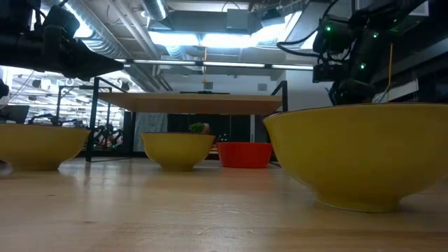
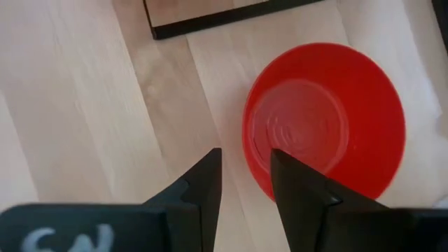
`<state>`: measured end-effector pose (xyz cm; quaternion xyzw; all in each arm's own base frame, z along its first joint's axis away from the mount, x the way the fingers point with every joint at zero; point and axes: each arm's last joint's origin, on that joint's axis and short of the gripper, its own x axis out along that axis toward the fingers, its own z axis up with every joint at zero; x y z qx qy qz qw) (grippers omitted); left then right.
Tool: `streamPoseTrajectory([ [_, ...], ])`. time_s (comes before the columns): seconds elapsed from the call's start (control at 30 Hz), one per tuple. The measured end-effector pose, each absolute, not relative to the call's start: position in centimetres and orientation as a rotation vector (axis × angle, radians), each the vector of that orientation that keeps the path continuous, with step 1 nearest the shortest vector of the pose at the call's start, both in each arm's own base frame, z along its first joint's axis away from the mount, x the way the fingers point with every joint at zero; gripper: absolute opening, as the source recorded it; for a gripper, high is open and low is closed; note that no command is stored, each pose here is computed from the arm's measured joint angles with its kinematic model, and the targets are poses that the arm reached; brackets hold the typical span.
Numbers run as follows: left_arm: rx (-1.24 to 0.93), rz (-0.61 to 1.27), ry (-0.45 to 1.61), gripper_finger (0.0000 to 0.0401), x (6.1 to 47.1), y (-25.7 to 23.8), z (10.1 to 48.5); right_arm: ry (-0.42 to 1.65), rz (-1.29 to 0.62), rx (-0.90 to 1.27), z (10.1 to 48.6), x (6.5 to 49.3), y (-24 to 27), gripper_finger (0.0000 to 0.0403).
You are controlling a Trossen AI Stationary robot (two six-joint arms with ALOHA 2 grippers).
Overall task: Pick & Place Mini bowls
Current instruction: Put the top right red bowl on the shelf
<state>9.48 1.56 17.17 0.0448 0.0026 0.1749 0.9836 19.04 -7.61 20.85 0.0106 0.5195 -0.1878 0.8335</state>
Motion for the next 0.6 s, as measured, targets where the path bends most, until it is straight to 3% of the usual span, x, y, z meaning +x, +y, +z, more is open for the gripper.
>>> streamPoseTrajectory([
  [0.6, 0.09, 0.351, 0.005, 0.0017, 9.5, 1.6, 17.2, 1.035, -0.442, 0.073, 17.9, 18.6, -7.5, 0.0123],
])
